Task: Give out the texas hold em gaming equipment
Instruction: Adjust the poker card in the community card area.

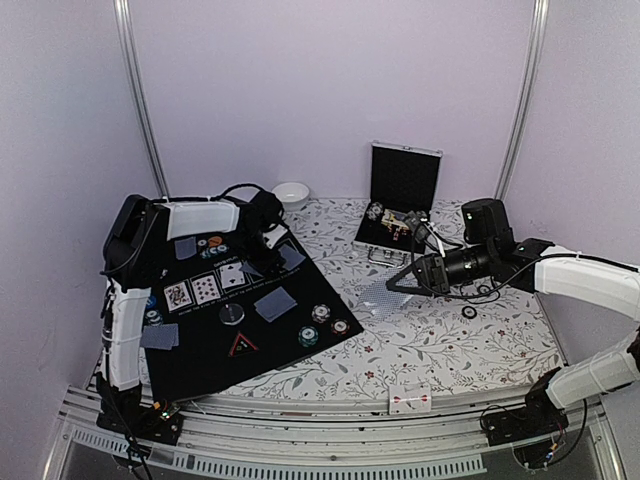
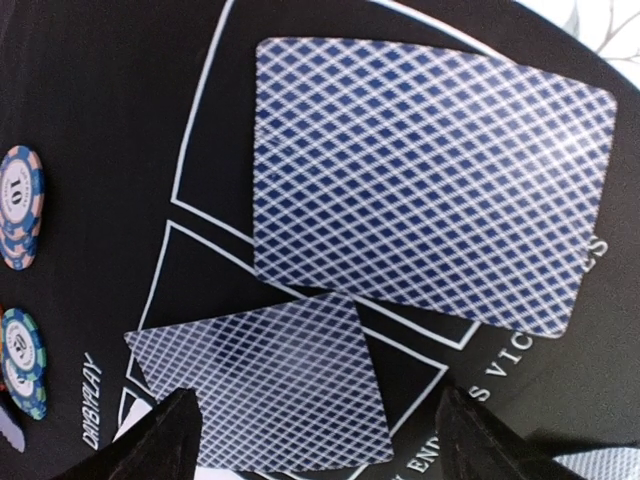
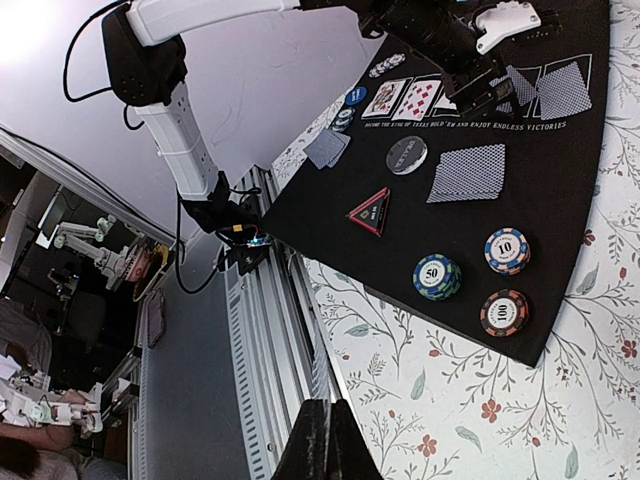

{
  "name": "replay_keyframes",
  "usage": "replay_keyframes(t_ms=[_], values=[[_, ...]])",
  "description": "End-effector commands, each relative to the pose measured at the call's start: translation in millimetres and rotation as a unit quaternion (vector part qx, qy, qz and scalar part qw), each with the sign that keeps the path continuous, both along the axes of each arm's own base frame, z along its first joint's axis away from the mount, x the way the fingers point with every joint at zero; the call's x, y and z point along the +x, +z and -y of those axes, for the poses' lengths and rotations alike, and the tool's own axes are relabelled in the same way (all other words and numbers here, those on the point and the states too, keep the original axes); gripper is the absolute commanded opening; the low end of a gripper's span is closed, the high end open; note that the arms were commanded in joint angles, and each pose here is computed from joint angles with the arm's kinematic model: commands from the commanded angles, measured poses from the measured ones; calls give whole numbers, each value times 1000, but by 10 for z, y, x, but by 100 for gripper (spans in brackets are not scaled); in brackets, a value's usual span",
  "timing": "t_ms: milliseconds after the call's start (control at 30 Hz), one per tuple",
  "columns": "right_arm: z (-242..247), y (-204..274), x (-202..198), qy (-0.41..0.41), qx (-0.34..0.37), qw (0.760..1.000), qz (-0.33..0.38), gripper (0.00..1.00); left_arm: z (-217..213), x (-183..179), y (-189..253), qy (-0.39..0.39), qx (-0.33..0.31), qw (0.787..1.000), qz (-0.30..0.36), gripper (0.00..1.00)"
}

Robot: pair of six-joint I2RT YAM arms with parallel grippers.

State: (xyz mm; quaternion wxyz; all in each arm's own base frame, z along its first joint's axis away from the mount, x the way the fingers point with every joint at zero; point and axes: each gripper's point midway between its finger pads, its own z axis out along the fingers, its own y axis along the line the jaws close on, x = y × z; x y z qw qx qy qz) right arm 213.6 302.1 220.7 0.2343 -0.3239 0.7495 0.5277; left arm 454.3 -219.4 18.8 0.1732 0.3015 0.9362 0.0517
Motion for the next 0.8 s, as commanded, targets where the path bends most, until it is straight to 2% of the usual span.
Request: replay_keyframes(t_ms=[0,467,767], values=[[-3,74,-21,5,10,1000,9,2,-153,92,109,16,17,999,26,81],[-9,53,-22,6,9,1000,3,2,-381,-91,132,25,52,998,25,80],[-4,51,-27,6,10,1000,4,2,-392,-110,236,24,35,998,38,81]])
